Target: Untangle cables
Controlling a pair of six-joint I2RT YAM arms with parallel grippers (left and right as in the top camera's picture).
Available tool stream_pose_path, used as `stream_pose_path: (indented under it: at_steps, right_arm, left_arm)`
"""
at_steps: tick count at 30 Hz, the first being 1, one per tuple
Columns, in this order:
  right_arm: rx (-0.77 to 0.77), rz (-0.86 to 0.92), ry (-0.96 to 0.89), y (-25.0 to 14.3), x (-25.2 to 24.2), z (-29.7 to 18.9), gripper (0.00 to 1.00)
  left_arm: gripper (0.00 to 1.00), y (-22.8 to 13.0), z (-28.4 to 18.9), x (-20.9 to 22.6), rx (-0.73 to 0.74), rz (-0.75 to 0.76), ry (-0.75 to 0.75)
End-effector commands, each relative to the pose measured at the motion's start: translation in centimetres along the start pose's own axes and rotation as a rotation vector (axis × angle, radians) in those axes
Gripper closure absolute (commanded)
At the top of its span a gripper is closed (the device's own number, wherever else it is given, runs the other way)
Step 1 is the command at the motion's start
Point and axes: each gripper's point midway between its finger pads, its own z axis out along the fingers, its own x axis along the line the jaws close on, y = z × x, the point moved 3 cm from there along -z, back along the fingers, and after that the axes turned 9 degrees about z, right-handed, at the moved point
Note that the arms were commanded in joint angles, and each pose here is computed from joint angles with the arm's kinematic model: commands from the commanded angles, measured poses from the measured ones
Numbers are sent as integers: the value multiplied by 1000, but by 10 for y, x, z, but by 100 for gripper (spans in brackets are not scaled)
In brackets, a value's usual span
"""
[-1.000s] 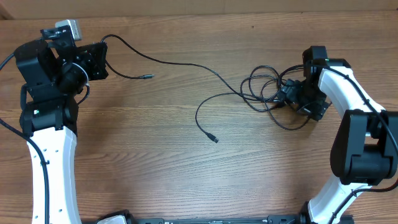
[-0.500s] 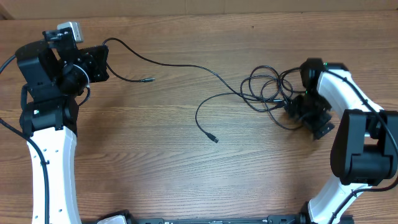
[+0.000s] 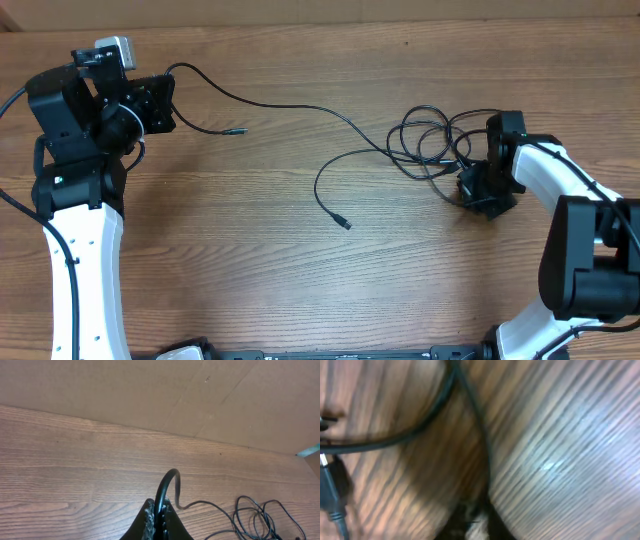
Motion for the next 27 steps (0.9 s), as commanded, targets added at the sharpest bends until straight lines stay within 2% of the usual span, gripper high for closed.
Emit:
stream_pose_path:
  at_steps: [1,8,13,15,21,27]
  right_arm:
    - [130,14,-133,-24,-32,42,96]
    - [100,1,-146,-18,-32,39,96]
    - [3,-31,-196,2,-20,8,96]
    - [-98,-40,-228,20,-9,-25,96]
    - [-268,-28,-207,53,17,-96,96]
    - [-404,9,-57,103,33,-192,96]
  left_arm:
    - [96,11,-10,-3,-38,38,-1]
    - [96,11,-10,-3,-38,38,-1]
    - [96,11,-10,-3,-38,39,-1]
    - [96,11,-10,-3,-38,39,-1]
    - [96,11,-10,-3,-38,39,0]
    - [96,11,-10,-2,-38,42,5]
